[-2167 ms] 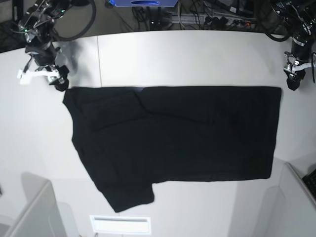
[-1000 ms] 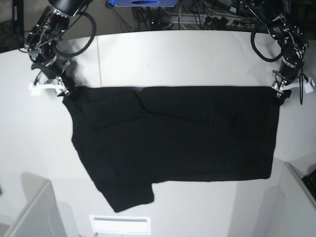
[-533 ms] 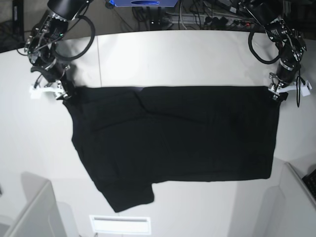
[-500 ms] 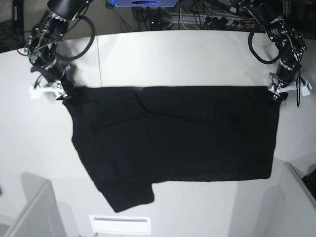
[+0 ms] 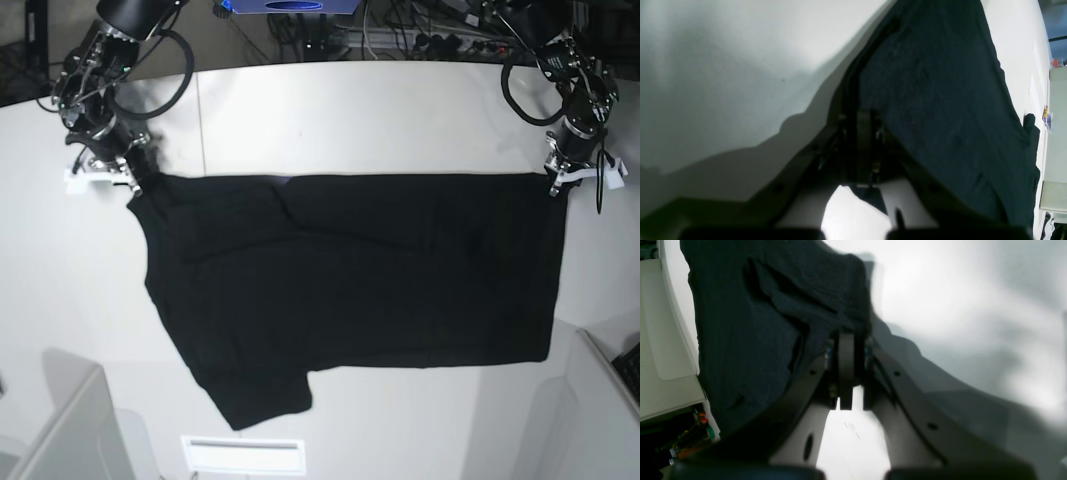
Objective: Fold the T-shirt properly
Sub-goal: 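Regrasp the shoulder corners and drag the shirt toward the robot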
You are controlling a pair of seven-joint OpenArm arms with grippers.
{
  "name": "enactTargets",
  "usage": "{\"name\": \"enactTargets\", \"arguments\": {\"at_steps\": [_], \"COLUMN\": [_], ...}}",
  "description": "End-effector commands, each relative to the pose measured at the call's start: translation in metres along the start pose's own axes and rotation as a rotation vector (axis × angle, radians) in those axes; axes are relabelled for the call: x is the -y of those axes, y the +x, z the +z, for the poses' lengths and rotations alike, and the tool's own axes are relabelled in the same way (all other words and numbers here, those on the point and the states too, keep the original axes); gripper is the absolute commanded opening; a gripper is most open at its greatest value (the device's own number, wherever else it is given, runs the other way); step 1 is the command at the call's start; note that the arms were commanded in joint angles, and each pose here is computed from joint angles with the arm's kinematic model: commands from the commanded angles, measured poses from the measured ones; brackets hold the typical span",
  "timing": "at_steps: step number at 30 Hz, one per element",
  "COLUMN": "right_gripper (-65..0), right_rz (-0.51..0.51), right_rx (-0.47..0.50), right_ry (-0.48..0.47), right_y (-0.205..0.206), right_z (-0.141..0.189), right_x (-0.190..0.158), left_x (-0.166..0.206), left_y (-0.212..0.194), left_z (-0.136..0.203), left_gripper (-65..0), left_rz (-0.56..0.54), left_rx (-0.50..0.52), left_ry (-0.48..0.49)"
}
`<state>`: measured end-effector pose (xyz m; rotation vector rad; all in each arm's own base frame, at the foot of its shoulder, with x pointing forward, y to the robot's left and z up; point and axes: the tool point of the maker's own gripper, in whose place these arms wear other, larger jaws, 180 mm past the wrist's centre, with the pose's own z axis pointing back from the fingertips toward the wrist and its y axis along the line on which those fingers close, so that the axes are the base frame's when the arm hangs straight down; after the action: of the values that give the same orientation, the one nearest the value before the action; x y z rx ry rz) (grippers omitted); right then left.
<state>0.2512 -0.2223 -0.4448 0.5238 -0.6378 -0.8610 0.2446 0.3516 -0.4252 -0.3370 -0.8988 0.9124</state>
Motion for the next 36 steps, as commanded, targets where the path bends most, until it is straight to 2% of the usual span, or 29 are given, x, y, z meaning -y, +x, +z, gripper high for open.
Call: {"name": "enactTargets", "arguments": {"at_steps": [1, 5, 13, 25, 36], "right_gripper": [-65.0, -65.0, -65.0, -65.0, -65.0], "right_rz": [0.01, 0.008, 0.047, 0.077, 0.13], "right_rx": [0.005, 0.004, 0.021, 0.021, 0.035], "right_ry": [-0.01, -0.016, -0.05, -0.094, -0.133], "right_y": [0.004, 0.005, 0.009, 0.001, -0.005], "right_z": [0.003, 0.005, 0.023, 0.043, 0.07], "right_x": [0.0, 0.004, 0.017, 0.033, 0.041], "left_x": [0.004, 0.01, -0.009, -0.013, -0.042], "left_y": [0.006, -0.001, -0.012, -0.011, -0.036], "left_z": [0.0, -0.001, 0.011, 0.045, 0.066], "left_gripper": [-65.0, -65.0, -65.0, -65.0, -65.0], "left_rz": [-0.026, -0.092, -0.1, -0.209, -0.214], "left_rx": [-0.005, -0.106, -0.134, -0.125, -0.192], "left_ry": [-0.008, -0.013, 0.025, 0.048, 0.109]}}
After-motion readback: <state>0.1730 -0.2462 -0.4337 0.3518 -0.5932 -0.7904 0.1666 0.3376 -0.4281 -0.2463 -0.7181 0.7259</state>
